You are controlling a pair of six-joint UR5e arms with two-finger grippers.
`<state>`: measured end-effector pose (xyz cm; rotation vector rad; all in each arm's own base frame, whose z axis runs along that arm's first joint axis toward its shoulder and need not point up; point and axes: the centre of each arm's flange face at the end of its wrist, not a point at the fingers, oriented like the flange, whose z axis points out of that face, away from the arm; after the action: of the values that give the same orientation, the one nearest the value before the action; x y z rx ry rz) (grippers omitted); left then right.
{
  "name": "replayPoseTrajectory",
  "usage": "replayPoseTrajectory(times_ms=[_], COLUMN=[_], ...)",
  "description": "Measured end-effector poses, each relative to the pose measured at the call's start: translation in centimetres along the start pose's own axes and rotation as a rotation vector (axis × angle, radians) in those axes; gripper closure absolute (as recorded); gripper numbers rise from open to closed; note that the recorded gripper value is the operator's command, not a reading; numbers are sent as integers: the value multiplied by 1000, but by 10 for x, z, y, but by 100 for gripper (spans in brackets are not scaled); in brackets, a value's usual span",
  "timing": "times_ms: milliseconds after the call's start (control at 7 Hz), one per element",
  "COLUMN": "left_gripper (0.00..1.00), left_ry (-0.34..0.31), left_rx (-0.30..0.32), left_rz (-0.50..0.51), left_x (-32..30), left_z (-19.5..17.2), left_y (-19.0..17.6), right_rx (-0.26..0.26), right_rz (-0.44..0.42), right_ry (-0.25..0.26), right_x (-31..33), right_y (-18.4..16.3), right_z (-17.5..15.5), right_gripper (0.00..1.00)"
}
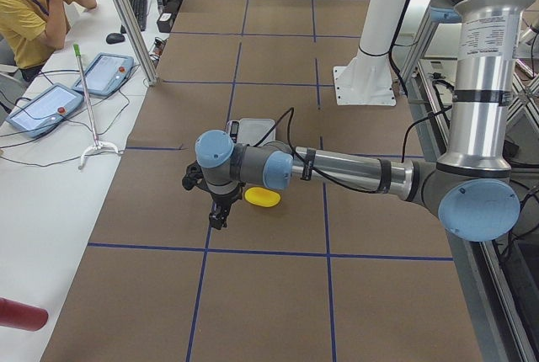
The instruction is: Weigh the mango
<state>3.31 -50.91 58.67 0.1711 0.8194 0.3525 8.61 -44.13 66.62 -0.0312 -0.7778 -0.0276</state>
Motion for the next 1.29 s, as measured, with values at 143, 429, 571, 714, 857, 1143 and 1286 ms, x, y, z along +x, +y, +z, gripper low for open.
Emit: replayPoseTrajectory(times_ms=[143,429,571,714,857,1143,1286], left_gripper=[0,0,0,0,0,0,39], left_ry=[20,-7,-46,-65,-71,-76,-81], left_rx=[-7,-27,-40,-51,-63,-95,-112], left_rz=[-18,-47,-59,-66,-62,-61,-67], left_x=[42,101,119,131,139,141,137], left_z=[34,84,105,118,128,145,153], left_y=[-14,-23,-22,-21,-19,-12,-8], right_rx=[0,1,1,0,0,0,0], right_rz=[0,-1,-1,0,0,0,0], right_ry=[0,0,0,0,0,0,0], right_x=[0,0,0,0,0,0,0], right_y=[0,0,0,0,0,0,0], right_z=[0,0,0,0,0,0,0], right_gripper=[0,0,0,0,0,0,0])
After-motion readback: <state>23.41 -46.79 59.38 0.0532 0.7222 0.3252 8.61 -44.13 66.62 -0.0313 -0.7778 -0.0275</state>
